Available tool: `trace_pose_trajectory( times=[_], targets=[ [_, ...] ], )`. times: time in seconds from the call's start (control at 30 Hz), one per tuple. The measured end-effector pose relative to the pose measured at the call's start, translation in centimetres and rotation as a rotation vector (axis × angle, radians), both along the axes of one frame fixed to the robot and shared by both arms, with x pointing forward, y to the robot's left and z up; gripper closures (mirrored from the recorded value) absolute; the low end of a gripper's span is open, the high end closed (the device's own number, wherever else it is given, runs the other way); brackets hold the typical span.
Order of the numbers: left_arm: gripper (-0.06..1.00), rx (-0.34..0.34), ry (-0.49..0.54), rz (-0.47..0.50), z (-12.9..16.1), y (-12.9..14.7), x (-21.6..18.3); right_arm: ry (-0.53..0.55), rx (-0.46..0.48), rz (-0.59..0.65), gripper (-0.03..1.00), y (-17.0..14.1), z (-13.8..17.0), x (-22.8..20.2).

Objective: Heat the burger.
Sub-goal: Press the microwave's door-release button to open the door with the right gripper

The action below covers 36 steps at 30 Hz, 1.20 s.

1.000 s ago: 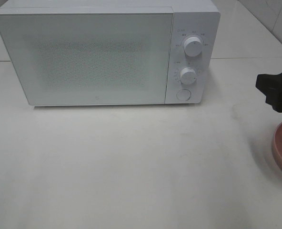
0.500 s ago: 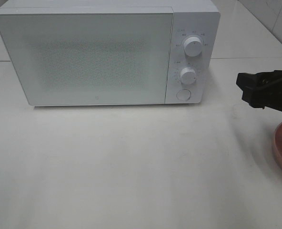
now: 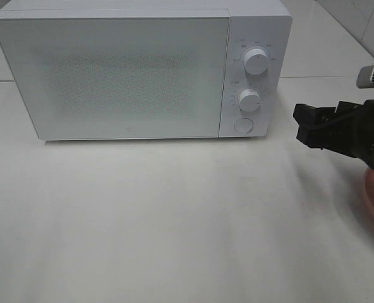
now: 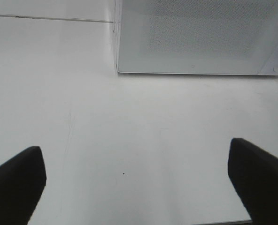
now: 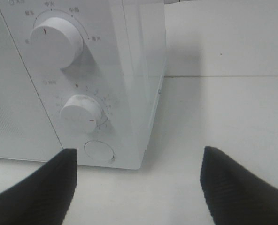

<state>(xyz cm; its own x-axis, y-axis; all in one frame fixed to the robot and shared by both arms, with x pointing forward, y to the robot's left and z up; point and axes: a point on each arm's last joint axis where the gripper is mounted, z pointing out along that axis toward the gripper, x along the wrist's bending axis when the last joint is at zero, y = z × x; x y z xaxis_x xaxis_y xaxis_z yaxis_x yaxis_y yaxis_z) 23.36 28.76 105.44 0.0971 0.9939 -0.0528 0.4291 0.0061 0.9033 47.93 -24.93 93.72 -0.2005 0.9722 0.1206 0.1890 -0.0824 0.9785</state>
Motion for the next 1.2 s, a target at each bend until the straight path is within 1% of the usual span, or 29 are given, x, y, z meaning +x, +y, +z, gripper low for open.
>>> trace_pose_trajectory(
  times=[0.07,0.2,0.3,0.4,0.53,0.67,0.77,0.97,1.2],
  targets=[
    [-0.03,0.000,0.000,0.000,0.0,0.0,0.0,0.023,0.014,-0.013,0.24,0.6,-0.9,0.1],
    [-0.03,0.000,0.000,0.000,0.0,0.0,0.0,0.035,0.012,-0.038,0.24,1.3,-1.5,0.0],
    [-0.03,0.000,0.000,0.000,0.0,0.0,0.0,0.021,-0.018,-0.080,0.24,2.4,-1.9,-0.3],
    [-0.03,0.000,0.000,0.000,0.0,0.0,0.0,0.014,-0.026,-0.085,0.24,2.7,-1.8,-0.4],
    [-0.03,0.000,0.000,0.000,0.0,0.0,0.0,-0.002,-0.068,-0.104,0.24,4.0,-1.7,-1.1],
    [-0.03,0.000,0.000,0.000,0.0,0.0,0.0,0.006,-0.101,-0.131,0.24,4.8,-1.8,-1.8],
    [-0.03,0.001,0.000,0.001,0.0,0.0,0.0,0.023,-0.098,-0.165,0.24,5.4,-2.0,-2.4],
    [-0.03,0.001,0.000,0.001,0.0,0.0,0.0,0.029,-0.114,-0.155,0.24,6.1,-2.0,-3.0],
    [-0.03,0.001,0.000,0.001,0.0,0.0,0.0,0.032,-0.123,-0.115,0.24,7.0,-2.2,-3.5]
  ],
)
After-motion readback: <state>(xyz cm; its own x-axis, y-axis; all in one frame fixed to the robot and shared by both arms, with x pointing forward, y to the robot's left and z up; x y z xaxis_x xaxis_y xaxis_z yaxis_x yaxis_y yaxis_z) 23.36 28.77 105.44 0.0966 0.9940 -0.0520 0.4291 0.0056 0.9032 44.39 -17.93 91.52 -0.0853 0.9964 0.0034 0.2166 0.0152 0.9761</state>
